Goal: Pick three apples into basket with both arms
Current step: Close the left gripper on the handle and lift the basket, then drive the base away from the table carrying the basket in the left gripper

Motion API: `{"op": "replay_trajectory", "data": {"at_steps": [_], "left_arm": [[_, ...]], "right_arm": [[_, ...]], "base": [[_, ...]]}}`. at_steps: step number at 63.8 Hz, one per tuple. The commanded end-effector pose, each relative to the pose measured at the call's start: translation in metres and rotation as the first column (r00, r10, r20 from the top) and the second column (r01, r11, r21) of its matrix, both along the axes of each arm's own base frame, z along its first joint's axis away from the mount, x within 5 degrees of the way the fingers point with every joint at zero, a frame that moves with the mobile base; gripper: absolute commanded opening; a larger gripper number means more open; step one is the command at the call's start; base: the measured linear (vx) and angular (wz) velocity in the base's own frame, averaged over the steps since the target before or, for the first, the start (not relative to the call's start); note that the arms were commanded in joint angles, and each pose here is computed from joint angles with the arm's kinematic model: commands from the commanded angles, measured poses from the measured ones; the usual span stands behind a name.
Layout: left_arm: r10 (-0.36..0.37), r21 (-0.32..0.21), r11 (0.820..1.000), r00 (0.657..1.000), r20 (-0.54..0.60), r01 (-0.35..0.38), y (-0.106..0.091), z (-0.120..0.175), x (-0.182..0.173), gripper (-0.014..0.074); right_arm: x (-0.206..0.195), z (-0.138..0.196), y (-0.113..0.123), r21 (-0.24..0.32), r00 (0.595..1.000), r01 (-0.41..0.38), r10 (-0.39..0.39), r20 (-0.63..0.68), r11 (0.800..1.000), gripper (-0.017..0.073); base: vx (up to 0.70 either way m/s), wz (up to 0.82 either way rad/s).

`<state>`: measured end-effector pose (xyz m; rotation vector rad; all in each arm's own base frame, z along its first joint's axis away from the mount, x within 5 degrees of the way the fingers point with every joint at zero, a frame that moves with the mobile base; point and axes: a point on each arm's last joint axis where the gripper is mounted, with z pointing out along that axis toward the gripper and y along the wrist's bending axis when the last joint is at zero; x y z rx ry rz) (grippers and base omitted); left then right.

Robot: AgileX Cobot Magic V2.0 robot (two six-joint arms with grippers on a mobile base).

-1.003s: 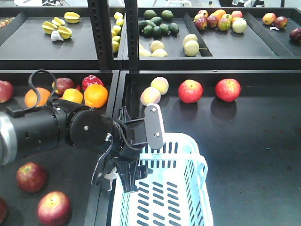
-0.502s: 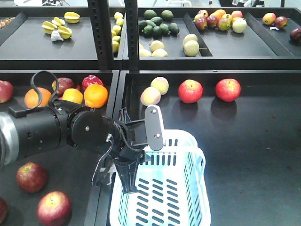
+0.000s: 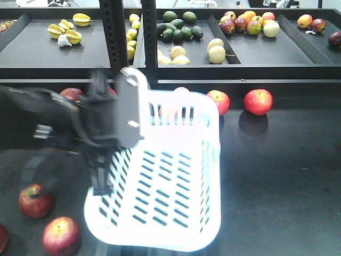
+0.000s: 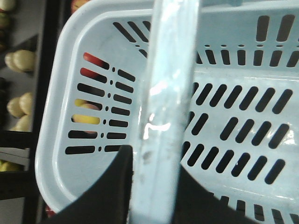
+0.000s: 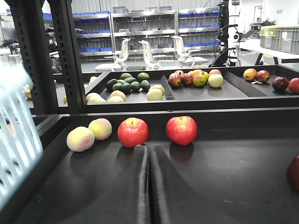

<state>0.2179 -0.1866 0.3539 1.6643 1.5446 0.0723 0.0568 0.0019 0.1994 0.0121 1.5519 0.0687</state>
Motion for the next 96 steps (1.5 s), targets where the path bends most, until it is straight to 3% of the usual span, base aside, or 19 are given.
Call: {"op": "replay_trajectory", "data": {"at_steps": [1, 11, 30, 96], "left_arm": [[0.018, -0.152, 0.988, 0.988, 0.154, 0.006, 0.018, 0.05, -0.023, -0.0008], [0.023, -0.2, 0.98, 0.977, 0.212, 0.021, 0.044, 0.077, -0.056, -0.0008], [0.01, -0.192, 0.981, 0.978, 0.208, 0.031, 0.072, 0.09, -0.09, -0.0008], [0.012, -0.206, 0.978, 0.975, 0.221, 0.035, 0.078, 0.094, -0.097, -0.0007]], "right_arm": [[-0.001, 0.003, 0.0, -0.002, 0.997, 0.003, -0.003, 0.075, 1.0, -0.0009], [-0.001, 0.003, 0.0, -0.002, 0.997, 0.003, -0.003, 0.074, 1.0, -0.0009], [-0.001, 0.003, 0.0, -0.002, 0.997, 0.003, -0.003, 0.074, 1.0, -0.0009], [-0.001, 0.003, 0.0, -0.002, 0.997, 0.003, -0.003, 0.075, 1.0, -0.0009]], "base": [[0.0, 0.0], [0.0, 0.0], [0.0, 0.0], [0.0, 0.0]]}}
